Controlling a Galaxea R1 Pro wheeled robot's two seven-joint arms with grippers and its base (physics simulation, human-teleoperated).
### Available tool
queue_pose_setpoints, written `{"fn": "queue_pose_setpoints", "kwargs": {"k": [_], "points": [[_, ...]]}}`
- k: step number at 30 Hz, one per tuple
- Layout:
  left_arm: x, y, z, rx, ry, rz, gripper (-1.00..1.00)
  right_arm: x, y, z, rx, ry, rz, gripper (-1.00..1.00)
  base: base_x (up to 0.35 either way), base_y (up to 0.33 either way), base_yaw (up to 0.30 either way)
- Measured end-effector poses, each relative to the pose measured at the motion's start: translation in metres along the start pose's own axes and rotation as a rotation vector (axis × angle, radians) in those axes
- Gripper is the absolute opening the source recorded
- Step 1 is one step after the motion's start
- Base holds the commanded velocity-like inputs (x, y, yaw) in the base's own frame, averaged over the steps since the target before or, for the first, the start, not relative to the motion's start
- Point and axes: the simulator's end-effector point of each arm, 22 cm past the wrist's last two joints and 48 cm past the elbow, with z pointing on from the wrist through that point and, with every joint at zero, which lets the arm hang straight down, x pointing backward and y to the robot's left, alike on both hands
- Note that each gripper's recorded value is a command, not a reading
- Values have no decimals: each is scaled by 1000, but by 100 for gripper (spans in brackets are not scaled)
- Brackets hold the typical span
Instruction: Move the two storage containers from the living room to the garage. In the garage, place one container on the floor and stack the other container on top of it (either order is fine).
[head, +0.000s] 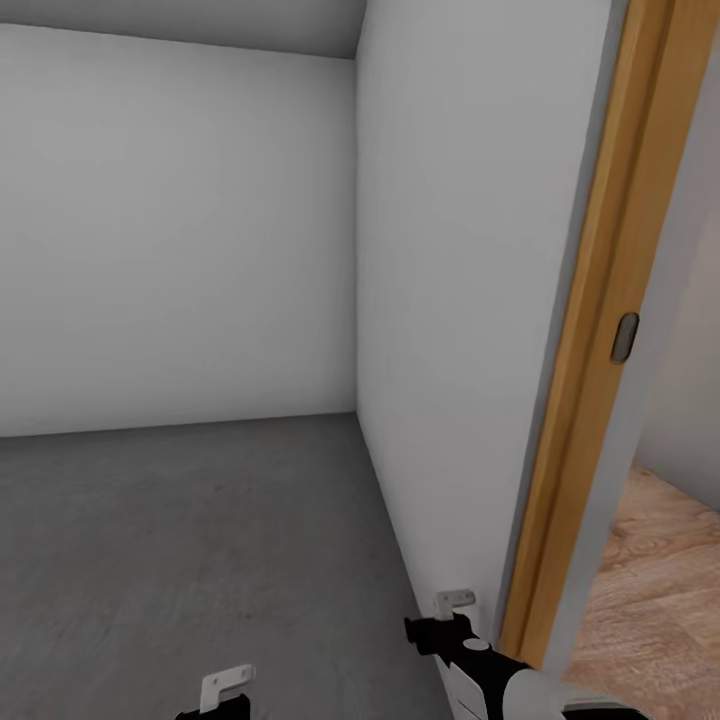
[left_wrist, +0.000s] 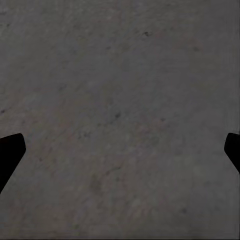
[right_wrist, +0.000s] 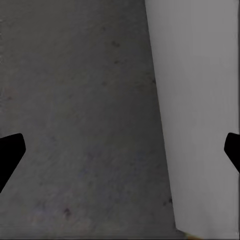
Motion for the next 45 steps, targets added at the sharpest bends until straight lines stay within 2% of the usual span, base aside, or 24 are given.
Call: {"fn": "queue_pose_setpoints", "kwargs": {"k": [12, 18, 26, 35, 41, 45], "points": [[0, 0, 0, 0, 0, 0, 100, 0, 0, 0, 1, 0, 2, 100, -330, 8, -2], [-1, 0, 0, 0, -3, -1, 100, -2, 0, -1, 1, -3, 2, 100, -276, 116, -154], [-5, 0, -2, 2, -10, -4, 100, -5, 0, -2, 1, -11, 1, 100, -34, 19, -205], [-6, 0, -2, 2, -14, -5, 100, -7, -1, -3, 3, -14, 2, 100, 0, 0, -57], [28, 30, 1, -34, 36, 28, 100, 37, -26, -9, 38, 61, -5, 100, 0, 0, 0], [52, 45, -1, -51, 70, 46, 100, 56, -42, -13, 56, 81, -14, 100, 0, 0, 0]]}}
